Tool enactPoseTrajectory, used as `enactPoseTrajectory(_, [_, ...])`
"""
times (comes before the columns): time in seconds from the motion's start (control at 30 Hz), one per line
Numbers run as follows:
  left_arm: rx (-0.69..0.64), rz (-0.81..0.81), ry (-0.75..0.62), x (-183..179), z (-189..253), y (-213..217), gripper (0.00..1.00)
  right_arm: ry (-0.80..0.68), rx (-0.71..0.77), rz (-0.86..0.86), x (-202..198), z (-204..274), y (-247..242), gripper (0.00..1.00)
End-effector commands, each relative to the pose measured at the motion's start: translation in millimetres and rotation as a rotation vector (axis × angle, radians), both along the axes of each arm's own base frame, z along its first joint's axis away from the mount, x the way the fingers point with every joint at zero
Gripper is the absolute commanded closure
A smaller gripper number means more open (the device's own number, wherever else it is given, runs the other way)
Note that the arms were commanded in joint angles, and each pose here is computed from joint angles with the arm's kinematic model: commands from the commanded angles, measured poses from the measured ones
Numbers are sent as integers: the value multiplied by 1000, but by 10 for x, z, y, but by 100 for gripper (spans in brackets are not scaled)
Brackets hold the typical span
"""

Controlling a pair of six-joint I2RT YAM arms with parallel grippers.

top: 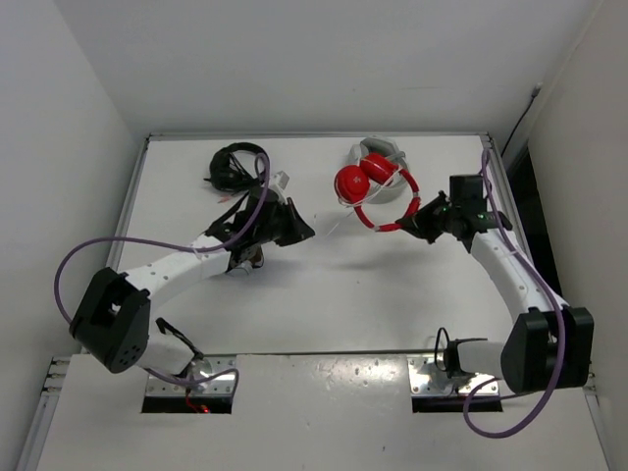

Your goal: Wrap the headphones

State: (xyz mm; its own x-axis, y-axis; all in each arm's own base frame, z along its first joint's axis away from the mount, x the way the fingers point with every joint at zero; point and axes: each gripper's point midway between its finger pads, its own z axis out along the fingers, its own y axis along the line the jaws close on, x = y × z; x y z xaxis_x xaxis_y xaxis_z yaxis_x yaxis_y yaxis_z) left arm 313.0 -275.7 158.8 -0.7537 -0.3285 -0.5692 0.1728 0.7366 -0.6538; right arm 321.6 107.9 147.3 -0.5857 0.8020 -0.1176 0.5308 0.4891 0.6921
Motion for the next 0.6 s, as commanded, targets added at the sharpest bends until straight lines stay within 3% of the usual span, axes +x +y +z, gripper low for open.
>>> enactPoseTrajectory(0.0, [-7,-8,-132,4,321,10,100,-132,15,-42,339,377,-28,100])
enactPoseTrajectory(0.57, [206,-258,-619,-198,1289,-467,100,-178,-209,36,442,200,-44,100])
